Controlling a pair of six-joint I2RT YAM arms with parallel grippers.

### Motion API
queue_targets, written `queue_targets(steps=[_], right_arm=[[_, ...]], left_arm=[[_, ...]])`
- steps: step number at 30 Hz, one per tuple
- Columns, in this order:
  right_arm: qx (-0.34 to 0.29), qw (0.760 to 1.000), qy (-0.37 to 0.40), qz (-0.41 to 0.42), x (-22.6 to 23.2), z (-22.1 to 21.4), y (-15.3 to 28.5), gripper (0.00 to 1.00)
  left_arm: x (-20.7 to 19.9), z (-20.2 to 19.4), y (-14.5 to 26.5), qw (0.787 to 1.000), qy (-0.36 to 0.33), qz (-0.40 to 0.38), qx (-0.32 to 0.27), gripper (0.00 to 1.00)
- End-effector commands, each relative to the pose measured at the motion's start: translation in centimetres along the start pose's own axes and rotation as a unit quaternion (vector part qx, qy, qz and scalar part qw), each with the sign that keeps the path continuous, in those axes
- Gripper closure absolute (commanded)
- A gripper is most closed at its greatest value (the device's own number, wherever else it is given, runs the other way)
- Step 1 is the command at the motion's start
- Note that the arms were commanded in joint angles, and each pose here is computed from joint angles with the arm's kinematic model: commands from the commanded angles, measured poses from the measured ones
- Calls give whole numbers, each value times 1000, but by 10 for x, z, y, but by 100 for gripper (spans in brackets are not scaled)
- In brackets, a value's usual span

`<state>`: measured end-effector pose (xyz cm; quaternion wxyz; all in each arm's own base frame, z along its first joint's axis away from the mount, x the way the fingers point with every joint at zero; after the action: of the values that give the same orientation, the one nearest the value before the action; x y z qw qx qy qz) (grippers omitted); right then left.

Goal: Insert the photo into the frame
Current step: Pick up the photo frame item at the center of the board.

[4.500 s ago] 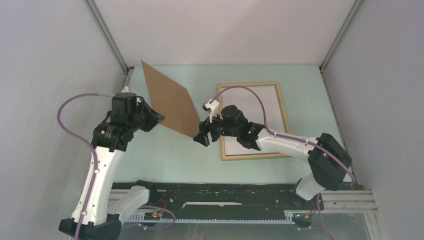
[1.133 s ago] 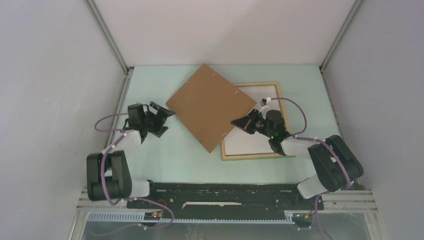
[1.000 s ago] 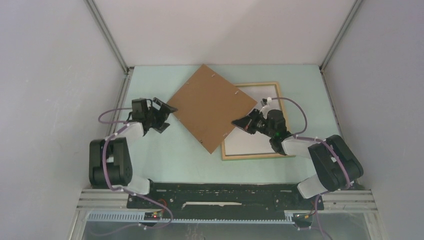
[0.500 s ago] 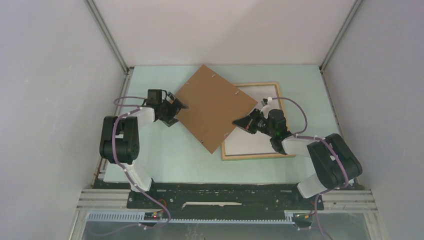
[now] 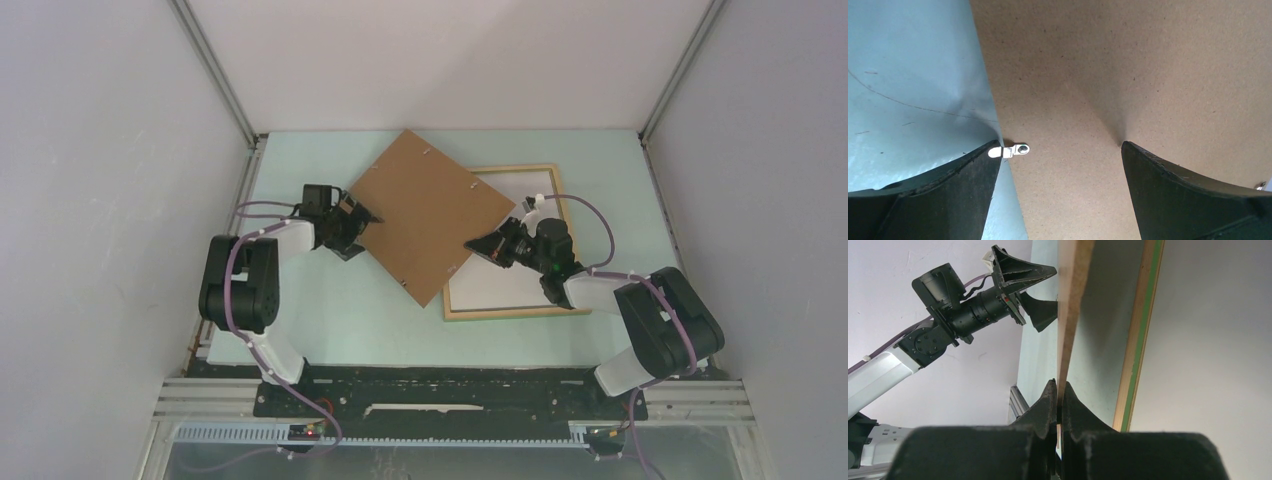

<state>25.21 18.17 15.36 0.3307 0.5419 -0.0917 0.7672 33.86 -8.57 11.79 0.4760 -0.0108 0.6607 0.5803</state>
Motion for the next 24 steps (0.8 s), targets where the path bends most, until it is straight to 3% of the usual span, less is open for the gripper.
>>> queue_targets(steps=[1,10,18,24], right_arm=[[-3,999,23,34,11,3,2,100],[4,999,27,31,14,0,4,100],[4,999,27,38,17,-2,2,100],[5,999,28,36,19,-3,3,100]], left_arm=[[-8,0,5,1000,-6,-15,-8,0],[-24,21,4,998,-29,26,-43,0],[-39,38,-5,999,-2,-5,-40,0],[-37,61,-1,998,-2,27,-63,0]])
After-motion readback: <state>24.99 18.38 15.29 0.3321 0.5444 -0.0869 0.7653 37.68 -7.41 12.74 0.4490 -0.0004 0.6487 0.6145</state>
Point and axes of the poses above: each gripper's point midway between its finger pads, its own y axis back along the fingers, its own x axis along the line the jaws close on, z = x × y, the point moved 10 cm from there along y, back along the fingers, and after that the axes turned 2 degrees about y, right-handed, at the moved point
